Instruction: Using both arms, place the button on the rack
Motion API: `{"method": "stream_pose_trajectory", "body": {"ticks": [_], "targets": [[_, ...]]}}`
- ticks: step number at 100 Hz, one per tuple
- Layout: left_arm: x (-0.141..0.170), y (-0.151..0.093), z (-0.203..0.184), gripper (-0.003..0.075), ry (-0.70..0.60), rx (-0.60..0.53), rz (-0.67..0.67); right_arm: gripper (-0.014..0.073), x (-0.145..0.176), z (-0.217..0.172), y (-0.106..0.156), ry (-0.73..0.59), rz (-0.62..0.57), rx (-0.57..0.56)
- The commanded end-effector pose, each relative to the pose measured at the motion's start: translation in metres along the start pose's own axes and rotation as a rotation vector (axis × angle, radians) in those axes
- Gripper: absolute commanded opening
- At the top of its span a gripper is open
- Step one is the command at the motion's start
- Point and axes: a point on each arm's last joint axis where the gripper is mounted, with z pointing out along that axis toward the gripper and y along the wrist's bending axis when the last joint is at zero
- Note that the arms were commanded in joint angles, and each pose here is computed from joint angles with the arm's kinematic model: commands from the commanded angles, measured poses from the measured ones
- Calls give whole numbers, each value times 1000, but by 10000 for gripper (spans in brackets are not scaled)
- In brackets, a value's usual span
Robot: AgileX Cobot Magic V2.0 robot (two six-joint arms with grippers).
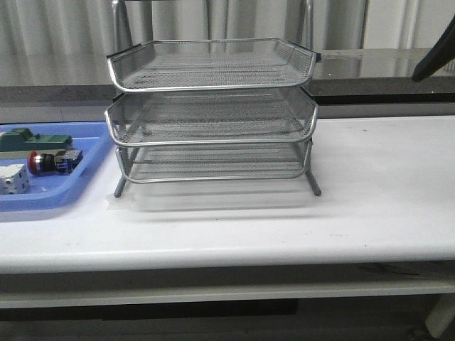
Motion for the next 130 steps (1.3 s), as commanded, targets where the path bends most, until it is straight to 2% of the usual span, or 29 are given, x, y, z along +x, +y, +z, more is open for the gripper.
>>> {"method": "stream_pose_trajectory", "body": {"ticks": [1,28,65,108,130], "targets": [[9,1,-1,-21,-59,2,-8,467,-11,4,12,-68,7,-47],[9,1,-1,-21,-59,2,-8,467,-2,41,18,-29,24,-36],[9,1,-1,-21,-59,2,-8,467,-21,69,36,-8,20,-38],[9,1,-1,-21,-59,2,-8,467,-21,78,36,19,23,-25],[9,1,-1,-21,-59,2,-8,467,-21,78,37,15,65,-41]]}}
